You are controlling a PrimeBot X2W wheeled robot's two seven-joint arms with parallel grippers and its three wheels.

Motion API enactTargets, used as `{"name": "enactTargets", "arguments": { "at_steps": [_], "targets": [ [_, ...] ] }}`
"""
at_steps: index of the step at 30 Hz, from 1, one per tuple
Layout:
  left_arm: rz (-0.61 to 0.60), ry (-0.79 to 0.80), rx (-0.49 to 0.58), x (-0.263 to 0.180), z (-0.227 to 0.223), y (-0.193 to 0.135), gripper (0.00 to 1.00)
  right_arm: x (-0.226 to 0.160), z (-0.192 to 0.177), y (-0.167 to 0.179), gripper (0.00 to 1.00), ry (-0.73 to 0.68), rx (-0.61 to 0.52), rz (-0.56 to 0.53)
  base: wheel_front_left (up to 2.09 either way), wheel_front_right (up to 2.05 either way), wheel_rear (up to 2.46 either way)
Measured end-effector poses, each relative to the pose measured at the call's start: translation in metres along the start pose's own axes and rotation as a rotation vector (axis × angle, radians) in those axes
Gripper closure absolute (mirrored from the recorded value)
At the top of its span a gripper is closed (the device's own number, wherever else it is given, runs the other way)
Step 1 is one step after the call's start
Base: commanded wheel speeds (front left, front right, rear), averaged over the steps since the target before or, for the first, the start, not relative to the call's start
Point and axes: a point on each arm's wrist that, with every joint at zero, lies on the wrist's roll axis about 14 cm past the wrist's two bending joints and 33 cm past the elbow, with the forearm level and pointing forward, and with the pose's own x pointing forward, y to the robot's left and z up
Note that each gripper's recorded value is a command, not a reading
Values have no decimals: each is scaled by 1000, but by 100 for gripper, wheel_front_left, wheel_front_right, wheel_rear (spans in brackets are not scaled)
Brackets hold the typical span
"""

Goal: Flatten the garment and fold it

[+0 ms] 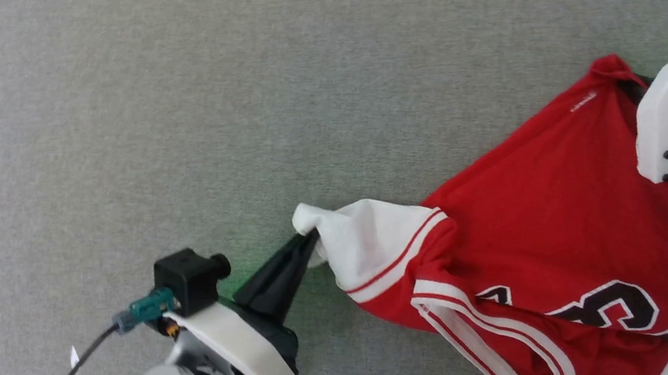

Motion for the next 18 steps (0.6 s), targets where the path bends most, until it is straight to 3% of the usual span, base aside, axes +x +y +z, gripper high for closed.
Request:
{"name": "enactTargets", "arguments": {
  "at_steps": [4, 8, 18],
  "targets": [
    [-21, -54, 93, 4, 24, 0, 100, -13, 21, -1, 100, -140, 50, -7, 0, 0, 0],
    [-14, -212, 225, 4, 78, 3, 100, -41, 52, -2, 100, -314, 97, -16, 0, 0, 0],
    [-17, -478, 518, -16, 218, -25, 100, -161, 151, -8, 100, -757, 102, -81, 0, 0, 0]
  ]
}}
